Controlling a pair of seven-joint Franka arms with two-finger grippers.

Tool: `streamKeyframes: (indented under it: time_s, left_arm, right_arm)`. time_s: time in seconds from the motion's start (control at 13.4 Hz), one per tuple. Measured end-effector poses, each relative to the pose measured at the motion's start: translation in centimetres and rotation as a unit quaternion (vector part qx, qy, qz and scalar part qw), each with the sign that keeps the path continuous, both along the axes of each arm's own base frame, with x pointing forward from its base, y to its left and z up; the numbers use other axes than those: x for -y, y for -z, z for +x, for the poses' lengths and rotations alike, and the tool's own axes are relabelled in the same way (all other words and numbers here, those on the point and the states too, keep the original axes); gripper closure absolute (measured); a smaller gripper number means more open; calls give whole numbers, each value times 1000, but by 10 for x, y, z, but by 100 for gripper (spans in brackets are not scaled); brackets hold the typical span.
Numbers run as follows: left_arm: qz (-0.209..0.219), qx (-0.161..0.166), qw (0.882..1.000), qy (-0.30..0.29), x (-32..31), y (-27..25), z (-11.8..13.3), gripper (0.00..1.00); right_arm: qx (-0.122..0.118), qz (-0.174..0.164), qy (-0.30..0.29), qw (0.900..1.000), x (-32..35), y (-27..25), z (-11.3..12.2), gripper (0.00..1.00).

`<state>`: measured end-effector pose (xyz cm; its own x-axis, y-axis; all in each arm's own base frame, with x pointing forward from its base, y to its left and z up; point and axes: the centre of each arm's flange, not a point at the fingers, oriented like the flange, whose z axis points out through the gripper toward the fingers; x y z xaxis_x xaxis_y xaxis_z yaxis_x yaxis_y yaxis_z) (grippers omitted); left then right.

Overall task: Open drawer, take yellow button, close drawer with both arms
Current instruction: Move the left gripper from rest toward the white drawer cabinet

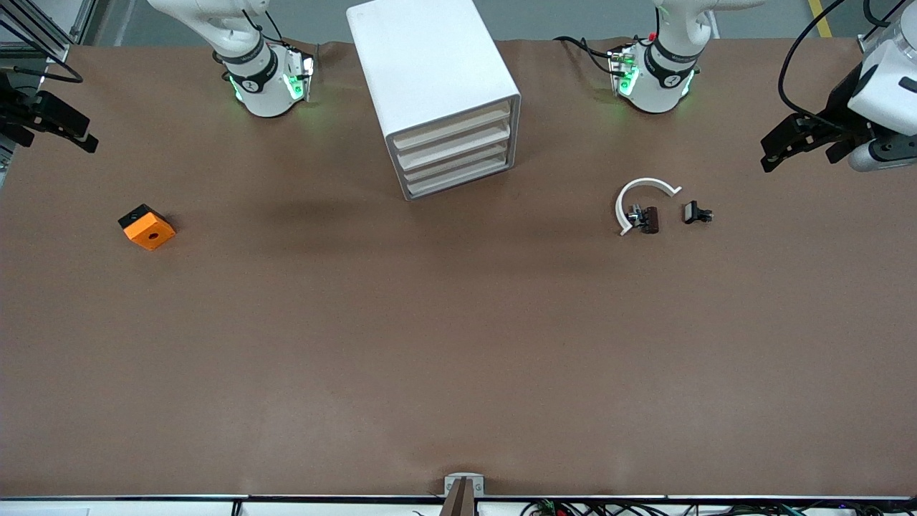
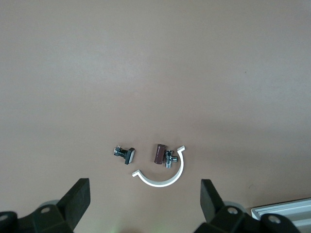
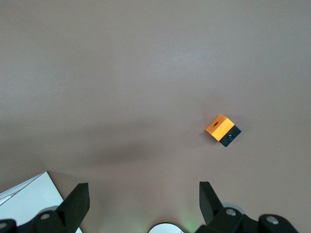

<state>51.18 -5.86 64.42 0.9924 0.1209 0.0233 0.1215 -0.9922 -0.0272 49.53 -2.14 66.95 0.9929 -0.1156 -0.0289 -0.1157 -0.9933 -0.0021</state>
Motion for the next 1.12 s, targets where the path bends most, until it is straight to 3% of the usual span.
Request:
streamKeyframes:
  time_s: [0.37, 0.52, 0.75, 0.97, 1.12]
  left_arm:
    - [0, -4, 1000, 0, 0, 4, 3, 0]
    - [-1, -17, 1000, 0, 0, 18, 18, 0]
    - [-4, -60, 998, -3, 3, 71, 49, 0]
    - [-29, -96, 994, -54, 13, 140, 83, 0]
    - [-58, -125, 983, -120, 23, 185, 98, 0]
  right_arm:
    - [0, 0, 0, 1000, 0, 0, 0, 0]
    - [0, 0, 0, 1000, 0, 0, 0, 0]
    - [0, 0, 0, 1000, 0, 0, 0, 0]
    - [-1, 0, 0, 1000, 0, 1, 0, 0]
    - [-1, 0, 0, 1000, 0, 1, 1, 0]
